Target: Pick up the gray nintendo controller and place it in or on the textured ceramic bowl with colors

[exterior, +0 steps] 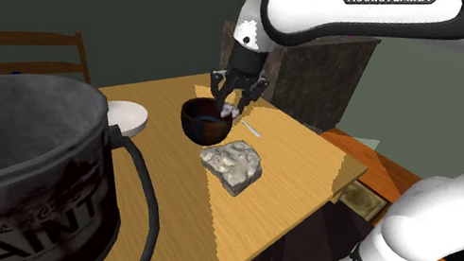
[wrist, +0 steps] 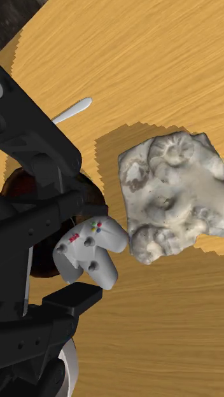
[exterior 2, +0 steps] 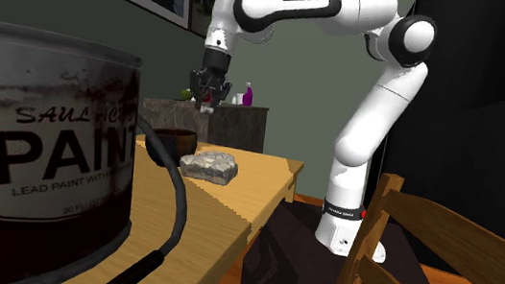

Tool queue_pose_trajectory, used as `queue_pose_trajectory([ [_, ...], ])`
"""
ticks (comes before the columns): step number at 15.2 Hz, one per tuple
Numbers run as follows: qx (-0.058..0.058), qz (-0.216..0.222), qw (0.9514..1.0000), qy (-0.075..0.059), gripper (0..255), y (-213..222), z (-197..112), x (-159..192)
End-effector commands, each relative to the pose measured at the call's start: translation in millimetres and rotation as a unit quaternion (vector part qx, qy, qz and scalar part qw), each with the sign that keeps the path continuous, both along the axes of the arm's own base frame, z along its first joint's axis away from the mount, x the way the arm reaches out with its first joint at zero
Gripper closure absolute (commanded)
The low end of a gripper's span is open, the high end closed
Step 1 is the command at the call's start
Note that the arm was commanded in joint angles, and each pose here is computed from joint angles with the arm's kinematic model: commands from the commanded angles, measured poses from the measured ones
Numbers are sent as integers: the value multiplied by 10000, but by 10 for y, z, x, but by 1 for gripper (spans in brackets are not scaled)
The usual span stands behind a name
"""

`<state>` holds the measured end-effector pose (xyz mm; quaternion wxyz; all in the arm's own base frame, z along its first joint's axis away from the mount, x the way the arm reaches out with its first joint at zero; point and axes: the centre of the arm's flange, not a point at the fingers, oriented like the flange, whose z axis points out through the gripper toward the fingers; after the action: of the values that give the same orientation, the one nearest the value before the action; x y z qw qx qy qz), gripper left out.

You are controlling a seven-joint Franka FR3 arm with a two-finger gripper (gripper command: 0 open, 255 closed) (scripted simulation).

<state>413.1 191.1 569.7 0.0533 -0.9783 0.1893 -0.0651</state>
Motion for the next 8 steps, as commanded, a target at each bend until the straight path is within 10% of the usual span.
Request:
queue_pose_trajectory([
  [1, 0, 1, 10000, -1, 255, -73, -3, 265],
  [8, 0, 1, 10000, -1, 255, -229, 50, 1174],
])
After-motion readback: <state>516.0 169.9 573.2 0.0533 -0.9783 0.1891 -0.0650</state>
